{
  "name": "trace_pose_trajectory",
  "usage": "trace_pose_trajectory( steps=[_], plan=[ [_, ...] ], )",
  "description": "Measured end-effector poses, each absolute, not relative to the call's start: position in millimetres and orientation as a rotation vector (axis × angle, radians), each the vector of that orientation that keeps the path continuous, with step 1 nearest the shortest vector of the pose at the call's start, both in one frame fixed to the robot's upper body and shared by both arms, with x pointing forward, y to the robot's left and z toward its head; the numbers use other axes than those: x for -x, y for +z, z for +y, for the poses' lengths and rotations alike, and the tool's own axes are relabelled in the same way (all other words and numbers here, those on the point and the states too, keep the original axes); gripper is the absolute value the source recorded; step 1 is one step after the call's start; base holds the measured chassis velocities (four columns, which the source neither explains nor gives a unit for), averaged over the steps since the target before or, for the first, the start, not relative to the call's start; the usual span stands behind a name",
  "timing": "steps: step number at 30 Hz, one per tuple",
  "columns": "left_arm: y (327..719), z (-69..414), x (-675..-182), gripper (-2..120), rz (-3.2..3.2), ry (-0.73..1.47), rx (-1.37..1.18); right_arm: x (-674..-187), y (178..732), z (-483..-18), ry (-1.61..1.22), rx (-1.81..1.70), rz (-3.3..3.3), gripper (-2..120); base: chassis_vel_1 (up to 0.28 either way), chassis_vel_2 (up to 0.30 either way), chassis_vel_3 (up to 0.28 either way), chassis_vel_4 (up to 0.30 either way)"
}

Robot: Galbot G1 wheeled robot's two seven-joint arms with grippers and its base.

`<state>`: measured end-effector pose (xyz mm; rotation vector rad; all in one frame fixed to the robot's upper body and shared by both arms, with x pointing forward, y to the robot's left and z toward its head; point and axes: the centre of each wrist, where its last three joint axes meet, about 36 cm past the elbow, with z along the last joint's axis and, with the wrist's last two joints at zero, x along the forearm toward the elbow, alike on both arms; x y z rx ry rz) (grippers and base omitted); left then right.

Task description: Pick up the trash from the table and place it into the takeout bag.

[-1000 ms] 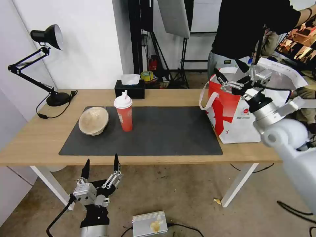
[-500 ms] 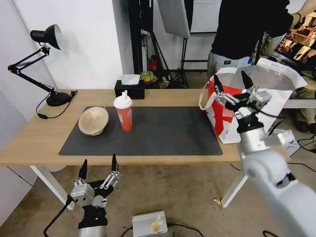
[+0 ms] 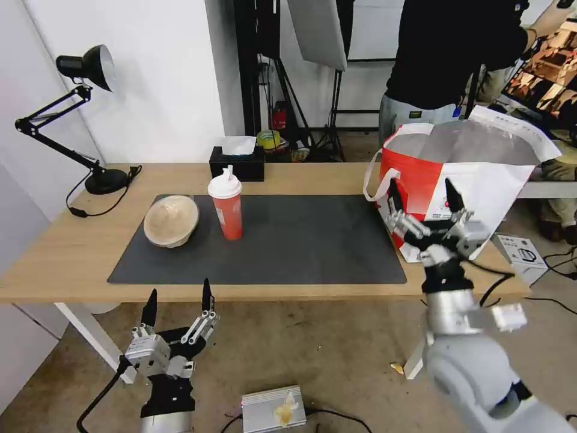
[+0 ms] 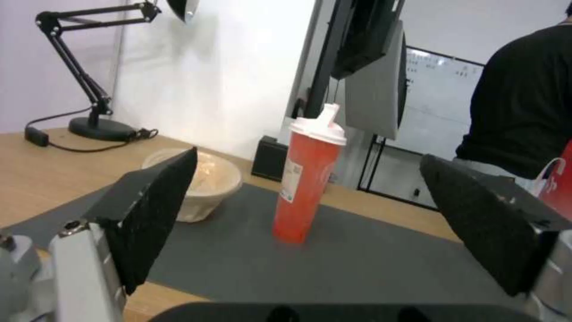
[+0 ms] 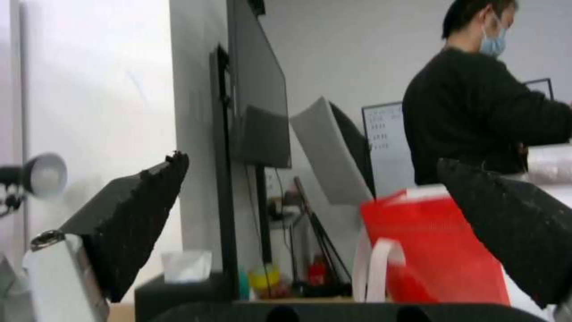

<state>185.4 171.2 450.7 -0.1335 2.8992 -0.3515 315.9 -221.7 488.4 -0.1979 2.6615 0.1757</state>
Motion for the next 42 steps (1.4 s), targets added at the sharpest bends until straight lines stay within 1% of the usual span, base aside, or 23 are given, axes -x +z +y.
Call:
trace_pose_trajectory(
  steps=[11,24,32,42],
  plan=[
    [451,171,-185,100,2.899,-0.354,0.131,-270,466,-213,0.076,0.194,2.817,100,0.000,0.000,0.000,0.000],
    [451,171,-184,100,2.902,-0.356,0.132,-237,442,-211,-0.051,0.125,2.929,100,0.000,0.000,0.000,0.000],
    [451,170,-184,100,2.902,-0.356,0.132,-229,435,-213,-0.081,0.083,2.958,100,0.000,0.000,0.000,0.000],
    [449,170,-184,100,2.903,-0.357,0.131,-226,440,-211,-0.080,0.071,2.958,100,0.000,0.000,0.000,0.000]
  ],
)
